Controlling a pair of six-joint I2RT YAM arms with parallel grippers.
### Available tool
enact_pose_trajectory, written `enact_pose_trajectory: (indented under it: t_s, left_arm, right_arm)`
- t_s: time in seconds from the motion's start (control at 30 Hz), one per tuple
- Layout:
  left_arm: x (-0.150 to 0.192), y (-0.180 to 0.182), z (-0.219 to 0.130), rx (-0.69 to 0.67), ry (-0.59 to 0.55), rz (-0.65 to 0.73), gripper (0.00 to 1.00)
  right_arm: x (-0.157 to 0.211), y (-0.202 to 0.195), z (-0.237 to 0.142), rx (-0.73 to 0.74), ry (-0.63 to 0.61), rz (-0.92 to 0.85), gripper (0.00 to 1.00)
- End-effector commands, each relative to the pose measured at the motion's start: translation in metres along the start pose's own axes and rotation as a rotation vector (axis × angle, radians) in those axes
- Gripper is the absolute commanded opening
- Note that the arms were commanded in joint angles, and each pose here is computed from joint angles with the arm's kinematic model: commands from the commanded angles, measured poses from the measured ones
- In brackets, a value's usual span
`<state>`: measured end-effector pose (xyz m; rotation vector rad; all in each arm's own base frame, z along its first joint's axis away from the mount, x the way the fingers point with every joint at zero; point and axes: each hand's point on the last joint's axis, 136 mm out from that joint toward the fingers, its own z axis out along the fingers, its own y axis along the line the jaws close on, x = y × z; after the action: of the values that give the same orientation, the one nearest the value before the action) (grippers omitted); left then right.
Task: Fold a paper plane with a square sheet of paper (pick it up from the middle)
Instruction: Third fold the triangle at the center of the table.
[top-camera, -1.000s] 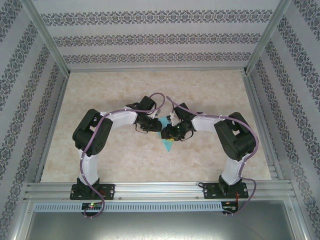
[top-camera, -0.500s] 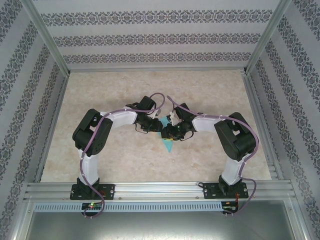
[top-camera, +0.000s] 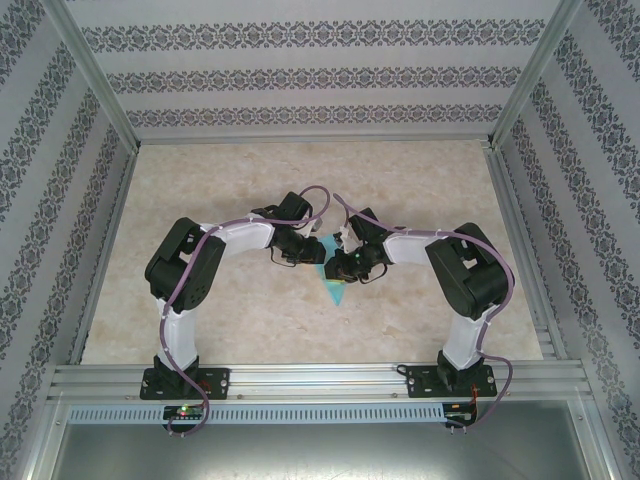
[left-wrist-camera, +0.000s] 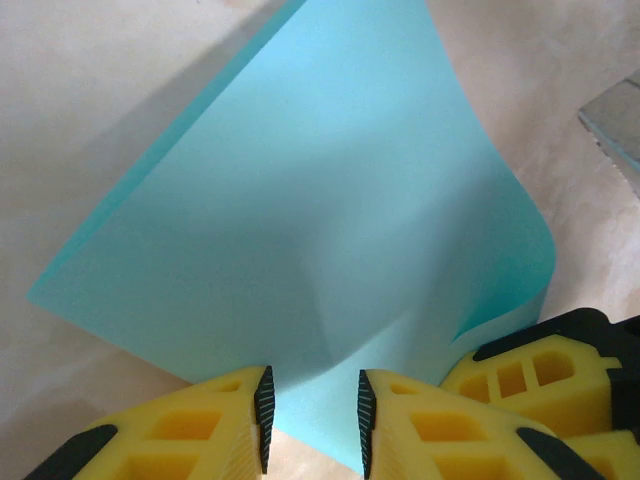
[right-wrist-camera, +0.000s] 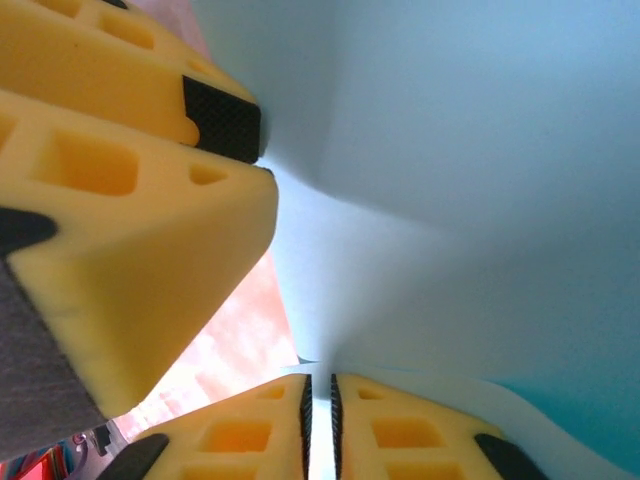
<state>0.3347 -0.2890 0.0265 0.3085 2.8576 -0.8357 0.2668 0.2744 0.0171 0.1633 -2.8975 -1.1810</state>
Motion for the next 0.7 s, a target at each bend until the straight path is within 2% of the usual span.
enact_pose_trajectory:
  t_s: [0.0, 0.4, 0.53, 0.6, 0.67]
  left_arm:
    - [-0.004, -0.014, -0.020, 0.035, -0.010, 0.008, 0.32]
    - [0.021, -0.028, -0.026, 0.096, 0.015, 0.000, 0.27]
    - [0.032, -0.030, -0.023, 0.091, 0.032, 0.011, 0.24]
    - [0.036, -0.030, -0.020, 0.090, 0.041, 0.011, 0.18]
    - [0.038, -0.031, -0.016, 0.096, 0.041, 0.006, 0.17]
  right_arm:
    - [0.006, -0.014, 0.005, 0.019, 0.016, 0.013, 0.14]
    - [0.008, -0.019, 0.005, 0.028, 0.020, 0.021, 0.01]
    - [0.009, -0.020, 0.005, 0.027, 0.021, 0.025, 0.00]
    - [0.009, -0.021, 0.006, 0.025, 0.021, 0.027, 0.00]
    - [0.010, -0.021, 0.006, 0.023, 0.022, 0.030, 0.00]
